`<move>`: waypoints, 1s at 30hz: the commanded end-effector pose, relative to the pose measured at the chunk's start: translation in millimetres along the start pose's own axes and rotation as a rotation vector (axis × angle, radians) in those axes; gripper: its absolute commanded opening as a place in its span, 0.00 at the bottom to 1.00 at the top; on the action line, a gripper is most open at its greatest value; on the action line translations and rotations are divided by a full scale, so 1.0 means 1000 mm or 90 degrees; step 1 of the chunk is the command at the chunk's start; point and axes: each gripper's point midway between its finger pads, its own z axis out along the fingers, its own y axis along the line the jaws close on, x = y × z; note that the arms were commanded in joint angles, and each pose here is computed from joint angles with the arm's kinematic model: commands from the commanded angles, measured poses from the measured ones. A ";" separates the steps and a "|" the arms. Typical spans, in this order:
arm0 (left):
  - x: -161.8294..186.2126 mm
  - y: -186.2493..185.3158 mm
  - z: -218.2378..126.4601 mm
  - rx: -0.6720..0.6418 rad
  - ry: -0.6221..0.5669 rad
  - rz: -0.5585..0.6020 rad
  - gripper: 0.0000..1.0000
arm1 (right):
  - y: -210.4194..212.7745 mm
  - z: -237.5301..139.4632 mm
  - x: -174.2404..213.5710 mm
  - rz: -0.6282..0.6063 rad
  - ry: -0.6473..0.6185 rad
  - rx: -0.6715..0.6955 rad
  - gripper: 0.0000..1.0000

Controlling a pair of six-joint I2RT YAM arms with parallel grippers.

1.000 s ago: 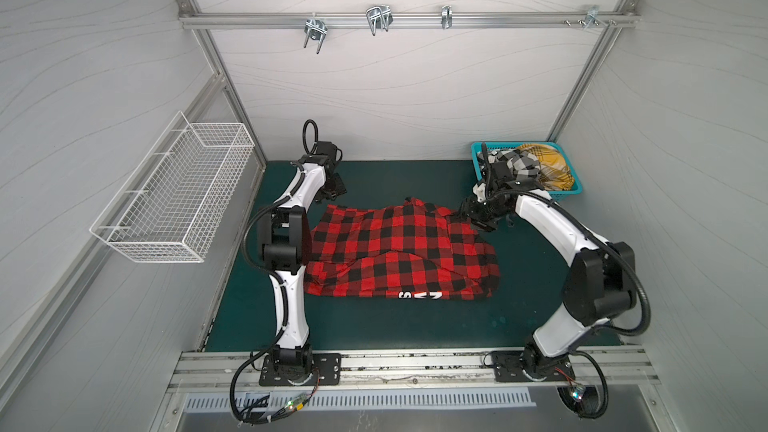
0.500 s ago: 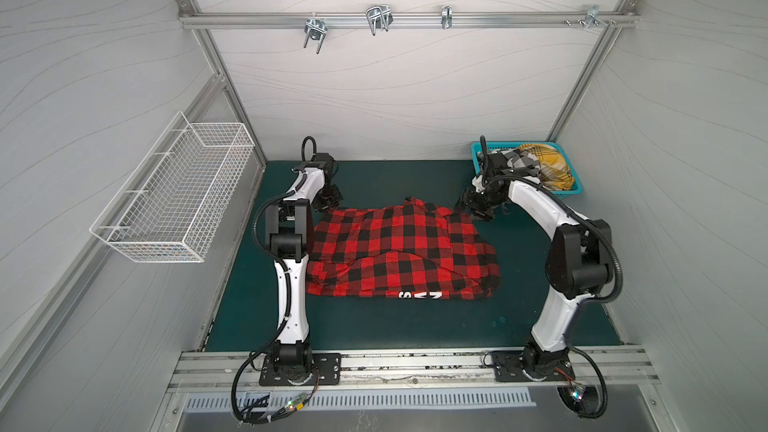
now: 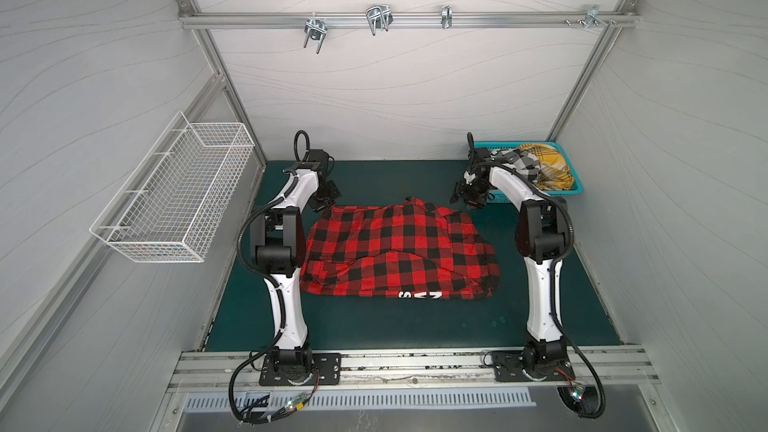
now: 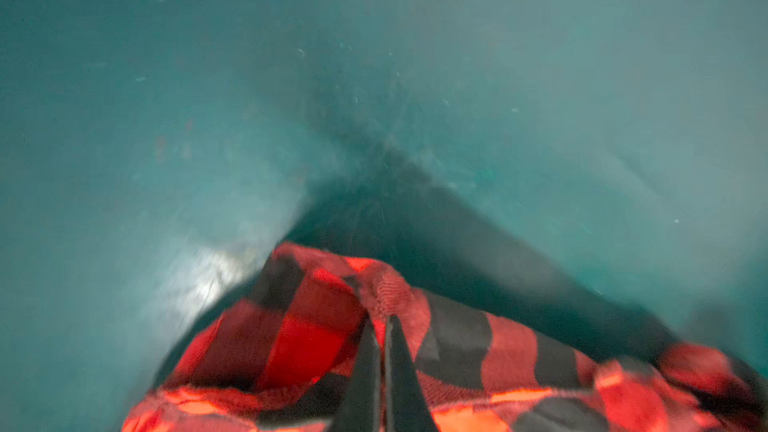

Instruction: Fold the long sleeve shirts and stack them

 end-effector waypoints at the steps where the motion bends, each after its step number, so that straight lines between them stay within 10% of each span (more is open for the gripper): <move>1: 0.002 -0.003 -0.004 0.028 -0.007 -0.018 0.00 | -0.007 0.013 0.008 -0.012 0.036 0.002 0.64; 9: 0.020 0.004 -0.001 0.037 0.011 -0.047 0.00 | -0.001 0.018 0.020 0.002 0.035 -0.029 0.35; 14: 0.028 0.010 -0.003 0.032 0.015 -0.058 0.00 | 0.008 0.011 0.032 -0.008 0.045 -0.043 0.00; 26: 0.051 0.033 -0.009 0.007 0.012 -0.057 0.00 | 0.037 -0.018 0.137 -0.104 0.019 0.030 0.00; 30: 0.064 0.042 -0.003 -0.005 0.031 -0.053 0.00 | 0.032 0.002 0.181 -0.134 0.068 0.049 0.19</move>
